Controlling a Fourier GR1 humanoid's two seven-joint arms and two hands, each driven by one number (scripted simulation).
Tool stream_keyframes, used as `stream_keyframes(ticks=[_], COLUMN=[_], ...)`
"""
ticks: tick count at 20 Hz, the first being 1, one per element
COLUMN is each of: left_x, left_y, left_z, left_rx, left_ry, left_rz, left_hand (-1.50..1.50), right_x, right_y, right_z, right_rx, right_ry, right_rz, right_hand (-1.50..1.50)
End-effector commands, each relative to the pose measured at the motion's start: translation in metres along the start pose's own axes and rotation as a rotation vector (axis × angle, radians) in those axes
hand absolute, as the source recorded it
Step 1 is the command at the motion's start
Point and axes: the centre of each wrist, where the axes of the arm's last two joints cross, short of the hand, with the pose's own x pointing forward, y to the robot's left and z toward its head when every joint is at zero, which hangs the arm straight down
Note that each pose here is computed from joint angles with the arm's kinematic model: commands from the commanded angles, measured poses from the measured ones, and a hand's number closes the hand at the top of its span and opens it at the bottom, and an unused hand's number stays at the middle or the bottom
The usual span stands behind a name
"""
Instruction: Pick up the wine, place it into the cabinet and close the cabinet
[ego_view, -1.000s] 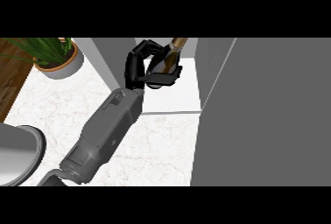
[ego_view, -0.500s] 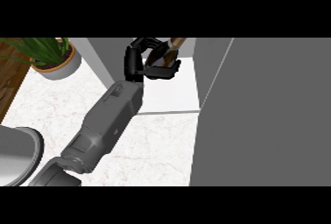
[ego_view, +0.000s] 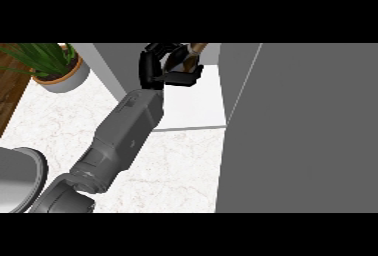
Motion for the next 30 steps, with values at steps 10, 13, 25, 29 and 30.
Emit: stream_keyframes(ticks=[10,13,25,29,30], left_x=[-0.007,-0.01,-0.029,-0.032,-0.033], left_y=[0.016,0.012,0.025,0.04,0.035], left_z=[-0.003,0.002,0.017,0.015,0.017], left_rx=[0.048,0.041,0.064,0.056,0.066], left_ry=[0.007,0.034,0.046,0.041,0.03], left_rz=[0.007,-0.039,-0.173,-0.216,-0.224], left_hand=[1.5,1.5,-1.5,-1.5,-1.5], right_x=[0.009,0.017,0.009,0.008,0.005], right_y=[0.01,0.006,0.003,0.001,0.001], right_z=[0.0,0.008,0.006,0.006,0.012], right_rx=[0.032,0.033,0.027,0.042,0.027], right_ry=[-0.043,-0.045,-0.053,-0.047,-0.048], right_rz=[-0.028,-0.028,-0.019,-0.016,-0.022], right_hand=[-1.5,-1.5,-1.5,-1.5,-1.5])
